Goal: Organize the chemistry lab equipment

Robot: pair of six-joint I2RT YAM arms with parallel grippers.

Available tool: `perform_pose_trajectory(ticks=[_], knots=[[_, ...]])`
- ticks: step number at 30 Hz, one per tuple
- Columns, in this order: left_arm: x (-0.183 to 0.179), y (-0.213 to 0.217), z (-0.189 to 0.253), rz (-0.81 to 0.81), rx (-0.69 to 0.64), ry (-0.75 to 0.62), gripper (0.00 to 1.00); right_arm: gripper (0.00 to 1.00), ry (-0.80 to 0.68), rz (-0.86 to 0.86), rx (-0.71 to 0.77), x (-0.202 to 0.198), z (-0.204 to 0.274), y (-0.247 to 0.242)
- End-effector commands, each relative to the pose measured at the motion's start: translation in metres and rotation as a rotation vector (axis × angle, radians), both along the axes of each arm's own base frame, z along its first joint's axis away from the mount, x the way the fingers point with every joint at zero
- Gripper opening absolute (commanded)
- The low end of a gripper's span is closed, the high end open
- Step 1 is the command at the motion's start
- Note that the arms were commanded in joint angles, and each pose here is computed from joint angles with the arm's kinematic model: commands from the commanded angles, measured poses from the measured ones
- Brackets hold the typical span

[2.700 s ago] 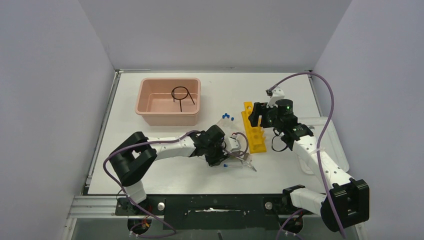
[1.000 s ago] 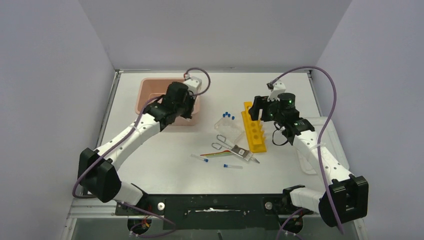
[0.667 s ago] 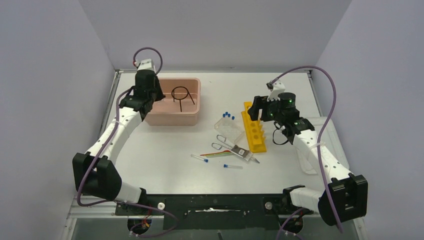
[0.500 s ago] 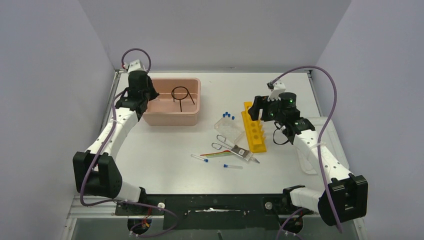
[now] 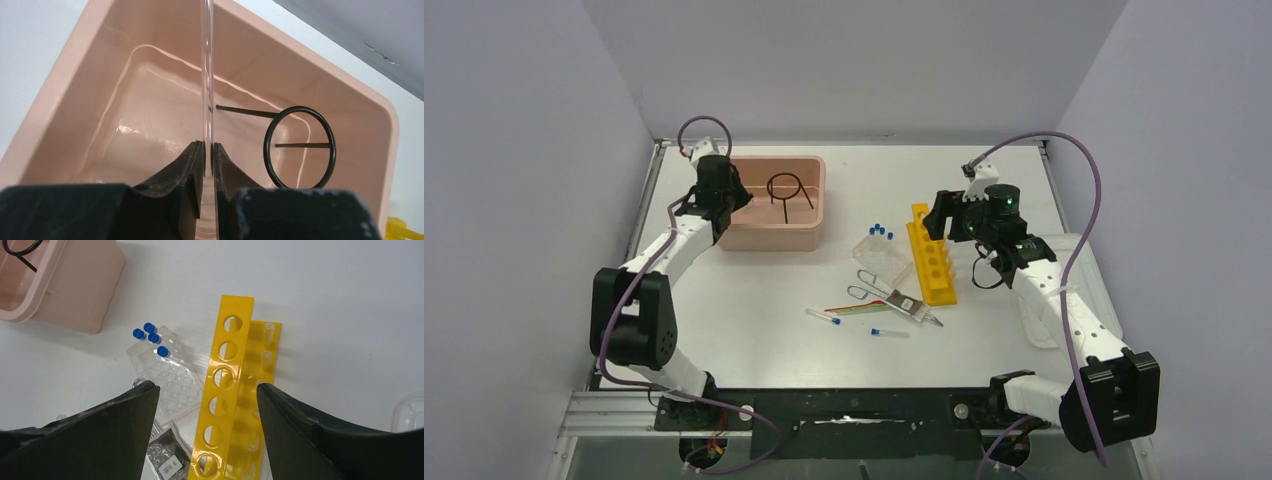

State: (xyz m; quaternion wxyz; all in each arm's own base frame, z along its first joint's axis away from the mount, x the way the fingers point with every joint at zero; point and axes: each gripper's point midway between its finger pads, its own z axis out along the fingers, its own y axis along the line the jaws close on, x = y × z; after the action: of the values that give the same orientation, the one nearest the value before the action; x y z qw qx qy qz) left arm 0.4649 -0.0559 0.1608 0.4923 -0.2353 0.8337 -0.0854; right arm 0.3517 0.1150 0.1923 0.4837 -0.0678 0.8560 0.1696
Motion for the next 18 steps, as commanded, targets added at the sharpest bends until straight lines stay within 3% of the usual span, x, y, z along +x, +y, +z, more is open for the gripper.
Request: perform_pose_trajectory(ticks=[1, 14, 16, 18], knots=[[0.018, -0.006, 0.005, 0.022, -0.087, -0.093, 0.01, 0.73, -0.098, 0.007, 0.012, 0.006, 0.027, -0.001], [0.036, -0.006, -0.034, 0.080, -0.141, -0.004, 0.12, 0.73, -0.100, -0.003, 0.013, 0.008, 0.028, -0.006], [0.039, -0.008, -0.036, 0.065, -0.136, -0.001, 0.24, 0.73, -0.101, -0.008, 0.011, 0.008, 0.028, -0.007], [0.039, -0.009, -0.037, 0.057, -0.134, -0.001, 0.28, 0.73, -0.099, -0.010, 0.011, 0.008, 0.027, -0.008]])
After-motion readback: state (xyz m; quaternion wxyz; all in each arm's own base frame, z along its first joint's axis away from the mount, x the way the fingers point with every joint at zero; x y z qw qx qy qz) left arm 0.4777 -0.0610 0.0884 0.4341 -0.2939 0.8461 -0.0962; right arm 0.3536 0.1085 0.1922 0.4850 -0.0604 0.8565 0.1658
